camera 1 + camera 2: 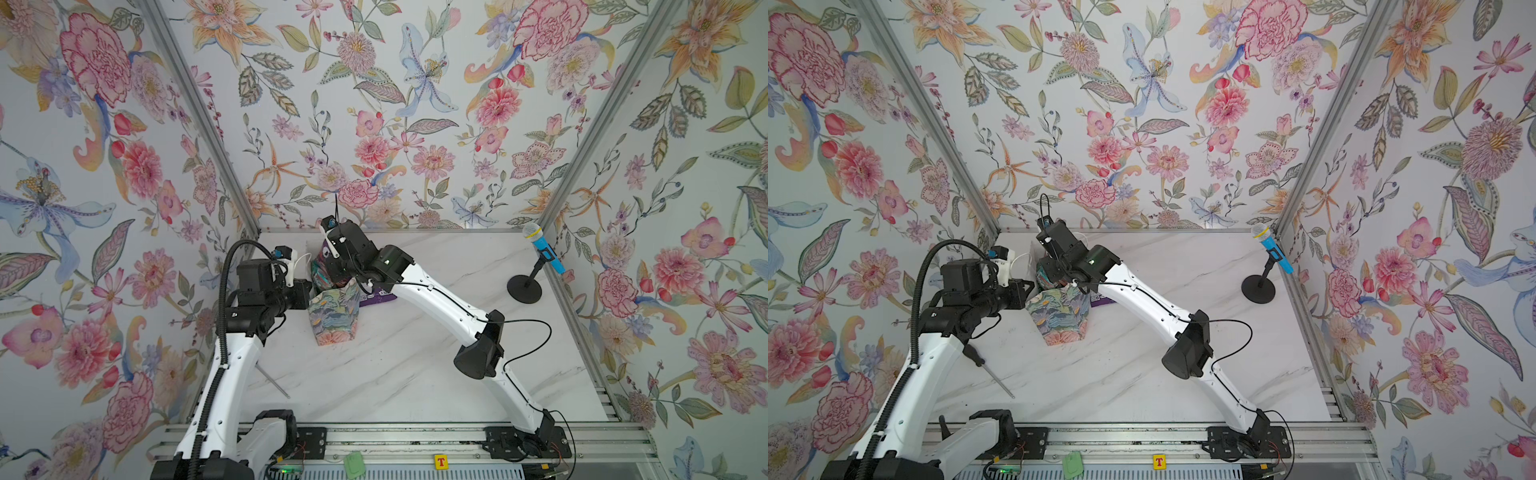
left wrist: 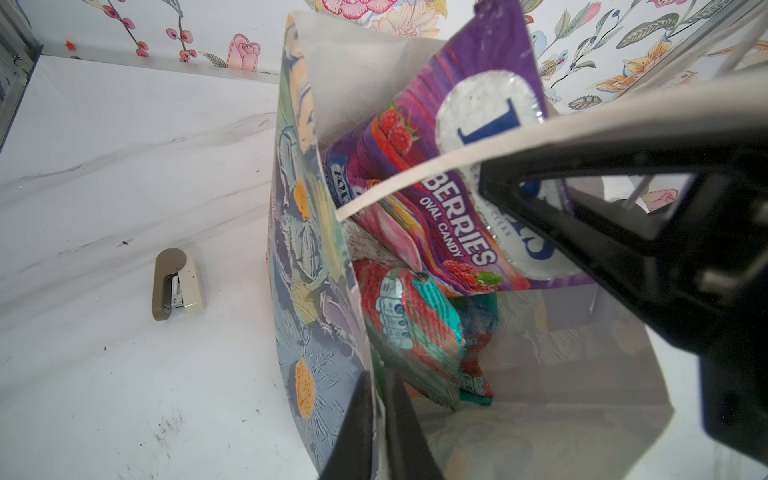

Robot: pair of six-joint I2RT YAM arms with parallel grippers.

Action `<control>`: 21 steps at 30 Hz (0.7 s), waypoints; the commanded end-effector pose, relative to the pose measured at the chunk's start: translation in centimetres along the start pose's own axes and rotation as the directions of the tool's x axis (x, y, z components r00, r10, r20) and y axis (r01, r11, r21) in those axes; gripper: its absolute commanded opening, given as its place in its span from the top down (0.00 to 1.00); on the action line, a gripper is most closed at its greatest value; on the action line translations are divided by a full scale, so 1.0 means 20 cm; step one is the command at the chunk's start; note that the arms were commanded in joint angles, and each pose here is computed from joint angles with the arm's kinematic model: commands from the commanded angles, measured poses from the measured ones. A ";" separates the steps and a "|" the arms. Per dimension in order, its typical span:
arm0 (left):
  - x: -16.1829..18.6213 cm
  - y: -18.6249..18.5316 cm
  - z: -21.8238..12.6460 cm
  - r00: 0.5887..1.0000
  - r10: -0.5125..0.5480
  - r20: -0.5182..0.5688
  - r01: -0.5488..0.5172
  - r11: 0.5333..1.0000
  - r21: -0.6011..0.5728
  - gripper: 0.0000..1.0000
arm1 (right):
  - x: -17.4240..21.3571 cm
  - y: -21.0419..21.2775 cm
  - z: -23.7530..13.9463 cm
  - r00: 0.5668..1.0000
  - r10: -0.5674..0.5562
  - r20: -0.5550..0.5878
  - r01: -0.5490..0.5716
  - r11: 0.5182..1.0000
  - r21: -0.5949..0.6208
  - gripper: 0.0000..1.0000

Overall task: Place the snacks into the paper bag
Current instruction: 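Lower the pink packet into the bag with the right gripper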

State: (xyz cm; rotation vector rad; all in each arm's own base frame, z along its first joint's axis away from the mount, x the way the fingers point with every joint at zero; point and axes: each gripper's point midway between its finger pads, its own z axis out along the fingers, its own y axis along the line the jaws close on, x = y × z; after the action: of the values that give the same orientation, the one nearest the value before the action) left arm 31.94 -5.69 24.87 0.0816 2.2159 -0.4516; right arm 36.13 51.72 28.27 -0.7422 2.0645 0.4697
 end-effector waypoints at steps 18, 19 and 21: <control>0.08 0.02 0.02 0.999 -0.028 -0.046 0.029 1.000 0.007 0.91 | -0.07 0.09 -0.13 0.998 0.066 -0.007 -0.067 0.984 -0.165 0.49; 0.08 0.01 0.02 0.999 -0.026 -0.046 0.027 1.000 0.008 0.91 | -0.11 0.08 -0.18 0.998 0.069 0.016 -0.065 0.985 -0.162 0.49; 0.08 0.02 0.02 0.999 -0.025 -0.046 0.025 1.000 0.007 0.91 | -0.19 0.06 -0.28 0.996 0.066 0.058 -0.057 0.986 -0.154 0.49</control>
State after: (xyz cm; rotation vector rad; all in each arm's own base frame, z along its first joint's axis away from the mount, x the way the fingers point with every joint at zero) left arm 31.97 -5.66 24.82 0.0738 2.2147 -0.4547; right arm 35.02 52.65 28.06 -0.7731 2.1035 0.6221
